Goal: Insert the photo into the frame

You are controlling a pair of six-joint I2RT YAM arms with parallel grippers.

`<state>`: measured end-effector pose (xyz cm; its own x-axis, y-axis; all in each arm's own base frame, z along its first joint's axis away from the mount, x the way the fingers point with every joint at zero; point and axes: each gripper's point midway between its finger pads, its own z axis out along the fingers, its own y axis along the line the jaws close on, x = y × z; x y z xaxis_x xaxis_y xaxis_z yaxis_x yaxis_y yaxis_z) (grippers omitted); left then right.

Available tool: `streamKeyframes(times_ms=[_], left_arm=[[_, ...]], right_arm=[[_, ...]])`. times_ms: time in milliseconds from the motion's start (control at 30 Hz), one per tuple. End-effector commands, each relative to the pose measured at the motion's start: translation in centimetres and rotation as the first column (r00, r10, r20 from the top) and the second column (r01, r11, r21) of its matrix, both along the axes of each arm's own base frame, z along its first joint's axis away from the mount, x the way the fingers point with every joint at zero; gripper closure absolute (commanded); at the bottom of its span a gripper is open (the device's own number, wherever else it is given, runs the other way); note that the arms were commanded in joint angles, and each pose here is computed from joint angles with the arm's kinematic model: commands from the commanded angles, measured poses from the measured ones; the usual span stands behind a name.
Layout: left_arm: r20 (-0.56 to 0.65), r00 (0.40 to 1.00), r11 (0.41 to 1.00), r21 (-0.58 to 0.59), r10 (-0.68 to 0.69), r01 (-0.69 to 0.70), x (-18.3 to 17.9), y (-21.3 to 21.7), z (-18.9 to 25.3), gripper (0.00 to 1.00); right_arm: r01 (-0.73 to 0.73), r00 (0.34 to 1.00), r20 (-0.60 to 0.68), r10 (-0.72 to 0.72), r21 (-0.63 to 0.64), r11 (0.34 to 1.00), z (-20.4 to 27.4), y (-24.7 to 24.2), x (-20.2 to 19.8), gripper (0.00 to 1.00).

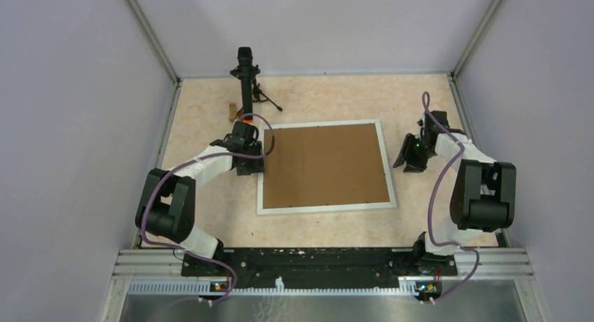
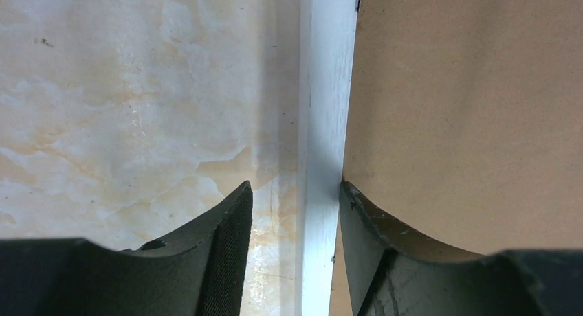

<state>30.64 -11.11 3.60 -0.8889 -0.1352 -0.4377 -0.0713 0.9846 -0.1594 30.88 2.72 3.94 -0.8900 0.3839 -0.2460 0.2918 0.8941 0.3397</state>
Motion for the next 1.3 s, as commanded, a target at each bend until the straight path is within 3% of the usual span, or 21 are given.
streamKeyframes(times_ms=[0,133,400,867,1133,1267], left_arm=[[-0.156,0.988,0.998,0.056,-0.006,0.015,-2.9,1.4,-3.4,0.46],[-0.193,0.981,0.999,0.036,0.018,-0.011,-3.2,1.6,-4.6,0.52],[-0.240,0.970,1.000,-0.012,0.024,-0.028,-3.8,1.6,-6.0,0.61],[-0.245,0.969,1.000,0.000,0.028,-0.029,-4.0,2.0,-6.3,0.66],[-0.239,0.971,1.000,0.008,0.031,-0.030,-4.0,2.2,-6.3,0.67],[-0.236,0.971,1.000,0.004,0.029,-0.029,-4.0,2.1,-6.2,0.67]], right_arm=[[-0.043,0.999,0.010,0.045,-0.116,0.992,1.5,-0.3,-1.3,0.59],[-0.078,0.997,-0.022,0.076,-0.122,0.989,1.1,0.5,-2.1,0.70],[-0.133,0.990,-0.055,0.127,-0.122,0.983,0.2,1.8,-3.0,0.78],[-0.162,0.986,0.018,0.163,-0.048,0.986,1.7,3.7,-1.6,0.73],[-0.135,0.989,0.049,0.141,-0.104,0.985,3.0,2.7,-1.9,0.72],[-0.153,0.986,0.051,0.157,-0.068,0.986,2.4,3.4,-2.0,0.72]])
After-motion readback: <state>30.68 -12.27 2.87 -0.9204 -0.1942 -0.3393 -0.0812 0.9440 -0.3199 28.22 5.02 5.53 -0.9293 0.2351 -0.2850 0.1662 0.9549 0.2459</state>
